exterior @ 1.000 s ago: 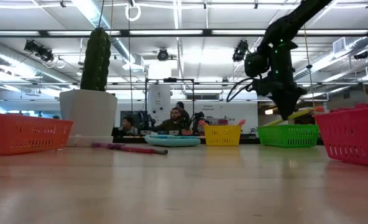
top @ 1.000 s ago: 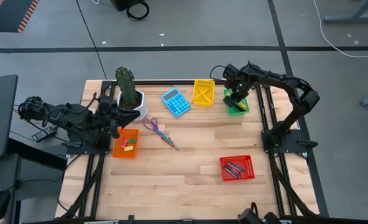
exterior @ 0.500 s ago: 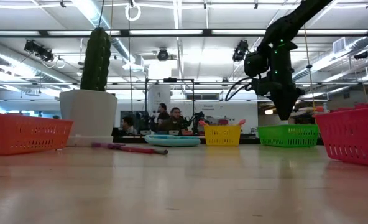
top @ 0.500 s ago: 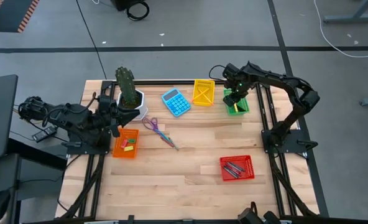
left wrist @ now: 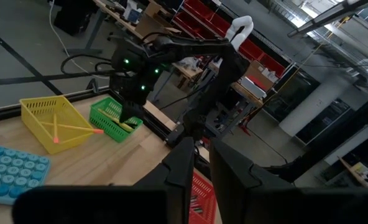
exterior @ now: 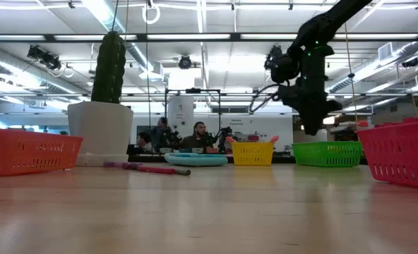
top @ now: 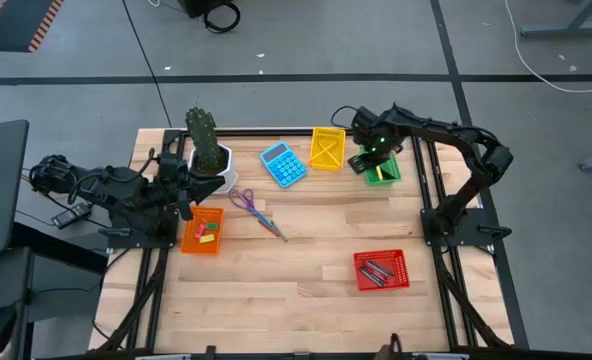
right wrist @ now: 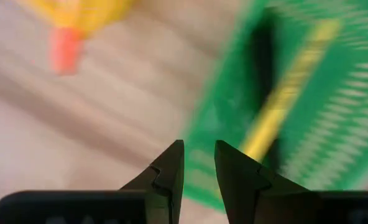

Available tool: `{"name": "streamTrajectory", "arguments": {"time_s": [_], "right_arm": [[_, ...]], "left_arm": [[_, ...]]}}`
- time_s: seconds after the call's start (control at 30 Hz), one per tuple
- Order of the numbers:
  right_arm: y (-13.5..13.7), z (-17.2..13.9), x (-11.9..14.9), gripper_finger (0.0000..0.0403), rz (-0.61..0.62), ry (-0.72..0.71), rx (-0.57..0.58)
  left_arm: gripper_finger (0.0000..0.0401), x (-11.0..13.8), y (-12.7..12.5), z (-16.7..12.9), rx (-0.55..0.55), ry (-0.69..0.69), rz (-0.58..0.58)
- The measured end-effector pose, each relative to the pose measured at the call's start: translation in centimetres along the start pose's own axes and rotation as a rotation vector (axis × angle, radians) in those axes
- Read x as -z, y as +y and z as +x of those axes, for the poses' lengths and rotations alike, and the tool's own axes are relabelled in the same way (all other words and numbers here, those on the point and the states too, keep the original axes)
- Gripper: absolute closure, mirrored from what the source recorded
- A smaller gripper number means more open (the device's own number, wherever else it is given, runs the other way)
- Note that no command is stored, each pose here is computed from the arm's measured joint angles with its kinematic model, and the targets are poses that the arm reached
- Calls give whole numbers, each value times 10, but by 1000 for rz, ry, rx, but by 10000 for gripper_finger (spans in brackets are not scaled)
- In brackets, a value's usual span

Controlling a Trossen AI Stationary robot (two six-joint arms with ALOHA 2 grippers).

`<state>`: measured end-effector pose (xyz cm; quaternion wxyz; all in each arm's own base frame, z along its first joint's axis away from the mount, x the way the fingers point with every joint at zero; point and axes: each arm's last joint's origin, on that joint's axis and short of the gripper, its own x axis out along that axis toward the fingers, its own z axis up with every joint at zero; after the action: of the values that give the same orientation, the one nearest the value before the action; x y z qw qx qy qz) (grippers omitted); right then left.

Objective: Sort crayons/erasers/pens/pencils in bins
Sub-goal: Put the gray crayon into the red bin

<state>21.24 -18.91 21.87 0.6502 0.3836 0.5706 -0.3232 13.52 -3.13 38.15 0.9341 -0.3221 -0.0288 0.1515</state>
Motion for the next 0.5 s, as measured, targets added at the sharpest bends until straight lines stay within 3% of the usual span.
{"name": "streamTrajectory", "arguments": {"time_s": [0.33,0.5], "right_arm": [[83,5,31,306,-46,-60,-44],[137,-15,46,306,-169,-258,-87]], "left_arm": [[346,0,0,0,0,0,4],[341,2,2,0,-14,17,22]]}}
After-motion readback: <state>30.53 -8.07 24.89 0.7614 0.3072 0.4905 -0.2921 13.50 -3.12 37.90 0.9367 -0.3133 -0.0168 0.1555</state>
